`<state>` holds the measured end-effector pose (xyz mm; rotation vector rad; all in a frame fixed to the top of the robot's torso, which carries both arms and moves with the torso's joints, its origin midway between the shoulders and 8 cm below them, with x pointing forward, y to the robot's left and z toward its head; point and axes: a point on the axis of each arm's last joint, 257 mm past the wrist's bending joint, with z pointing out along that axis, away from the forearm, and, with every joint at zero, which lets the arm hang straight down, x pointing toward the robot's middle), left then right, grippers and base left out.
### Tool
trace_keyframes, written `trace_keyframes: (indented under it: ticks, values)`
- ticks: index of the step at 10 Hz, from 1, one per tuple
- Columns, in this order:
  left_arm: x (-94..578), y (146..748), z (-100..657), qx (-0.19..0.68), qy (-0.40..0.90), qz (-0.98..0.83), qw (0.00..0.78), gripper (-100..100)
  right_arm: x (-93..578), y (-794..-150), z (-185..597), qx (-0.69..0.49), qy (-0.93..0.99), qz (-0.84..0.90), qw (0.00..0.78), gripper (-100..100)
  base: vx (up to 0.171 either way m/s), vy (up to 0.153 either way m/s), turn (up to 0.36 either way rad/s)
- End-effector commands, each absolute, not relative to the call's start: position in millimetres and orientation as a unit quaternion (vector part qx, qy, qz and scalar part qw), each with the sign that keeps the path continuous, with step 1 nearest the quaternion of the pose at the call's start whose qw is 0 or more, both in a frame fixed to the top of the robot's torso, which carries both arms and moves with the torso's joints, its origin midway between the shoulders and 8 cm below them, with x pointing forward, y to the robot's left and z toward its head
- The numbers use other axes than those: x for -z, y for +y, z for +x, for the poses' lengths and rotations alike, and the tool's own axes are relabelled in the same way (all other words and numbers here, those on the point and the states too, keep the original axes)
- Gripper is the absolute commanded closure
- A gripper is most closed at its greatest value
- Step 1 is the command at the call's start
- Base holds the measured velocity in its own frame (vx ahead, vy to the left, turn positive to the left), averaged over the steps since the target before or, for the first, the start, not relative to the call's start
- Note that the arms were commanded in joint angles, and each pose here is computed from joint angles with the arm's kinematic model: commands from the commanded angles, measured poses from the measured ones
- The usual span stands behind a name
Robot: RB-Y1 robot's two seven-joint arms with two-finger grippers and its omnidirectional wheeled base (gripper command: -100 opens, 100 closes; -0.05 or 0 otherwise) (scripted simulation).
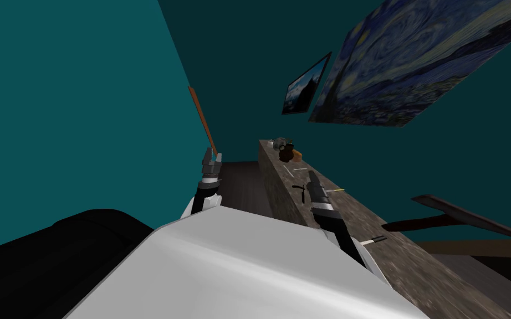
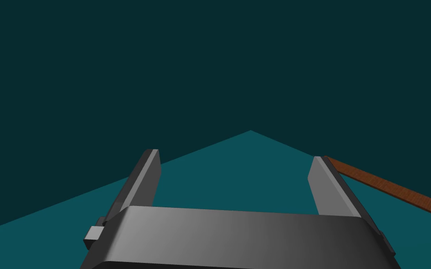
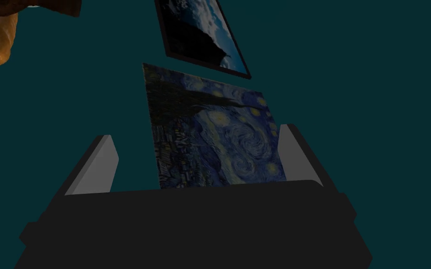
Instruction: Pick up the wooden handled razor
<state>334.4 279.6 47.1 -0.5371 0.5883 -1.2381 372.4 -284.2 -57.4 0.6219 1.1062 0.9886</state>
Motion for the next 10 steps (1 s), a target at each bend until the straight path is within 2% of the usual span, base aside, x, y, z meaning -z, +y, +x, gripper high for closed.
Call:
trace_keyframes:
  ticks: [1,10]
  values:
    - [-47.1,279.6,334.4,0.565,0.268,-0.245,0.741,0,76.2,-282.3,371.4,-0.412,0.537,0.266,0.686,-100,-0.052,-0.014,0.023]
    - [-47.1,279.6,334.5,0.565,0.268,-0.245,0.741,0,158.2,-291.8,358.1,-0.281,0.689,0.2,0.637,-100,-0.063,-0.011,0.025]
